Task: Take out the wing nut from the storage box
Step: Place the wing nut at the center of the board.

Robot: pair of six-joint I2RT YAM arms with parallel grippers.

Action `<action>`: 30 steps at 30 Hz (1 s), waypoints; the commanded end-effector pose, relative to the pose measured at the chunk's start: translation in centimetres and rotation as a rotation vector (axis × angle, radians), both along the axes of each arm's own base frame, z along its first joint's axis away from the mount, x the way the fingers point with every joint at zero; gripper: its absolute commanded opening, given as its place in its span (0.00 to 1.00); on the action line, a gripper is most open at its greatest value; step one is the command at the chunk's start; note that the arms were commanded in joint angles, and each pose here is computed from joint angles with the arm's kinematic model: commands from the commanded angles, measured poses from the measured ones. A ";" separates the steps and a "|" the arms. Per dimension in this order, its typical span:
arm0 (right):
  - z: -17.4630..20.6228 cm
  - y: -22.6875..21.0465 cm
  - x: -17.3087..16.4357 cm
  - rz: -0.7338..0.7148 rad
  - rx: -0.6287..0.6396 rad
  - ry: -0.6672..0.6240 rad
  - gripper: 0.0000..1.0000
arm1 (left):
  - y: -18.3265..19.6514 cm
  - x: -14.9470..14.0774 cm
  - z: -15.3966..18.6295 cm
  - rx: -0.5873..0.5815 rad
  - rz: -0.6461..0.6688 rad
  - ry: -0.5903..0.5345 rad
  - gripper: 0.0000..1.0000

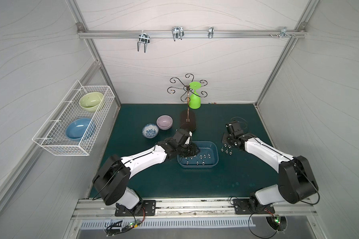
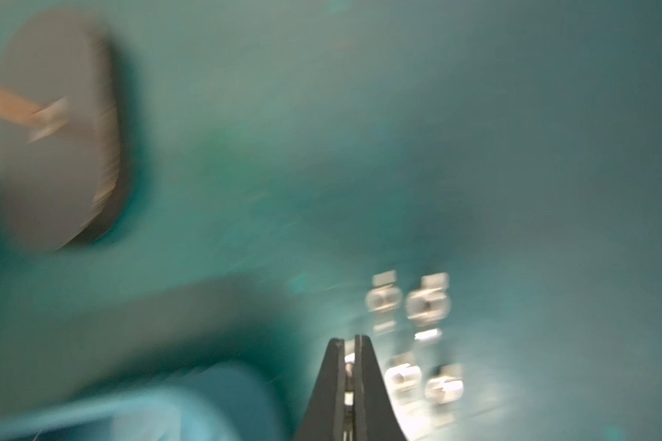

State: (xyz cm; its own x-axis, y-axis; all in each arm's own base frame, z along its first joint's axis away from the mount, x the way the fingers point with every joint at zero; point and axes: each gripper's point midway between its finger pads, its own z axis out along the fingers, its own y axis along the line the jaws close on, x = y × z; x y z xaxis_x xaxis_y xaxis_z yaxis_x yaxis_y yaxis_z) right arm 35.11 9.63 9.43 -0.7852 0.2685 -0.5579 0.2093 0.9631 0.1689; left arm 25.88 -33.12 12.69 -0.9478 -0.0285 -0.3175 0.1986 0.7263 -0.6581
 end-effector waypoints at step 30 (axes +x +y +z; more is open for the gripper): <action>-7.5 -5.7 -1.9 -0.149 0.076 0.162 0.05 | -8.2 -3.0 1.1 -0.076 -0.249 0.004 0.45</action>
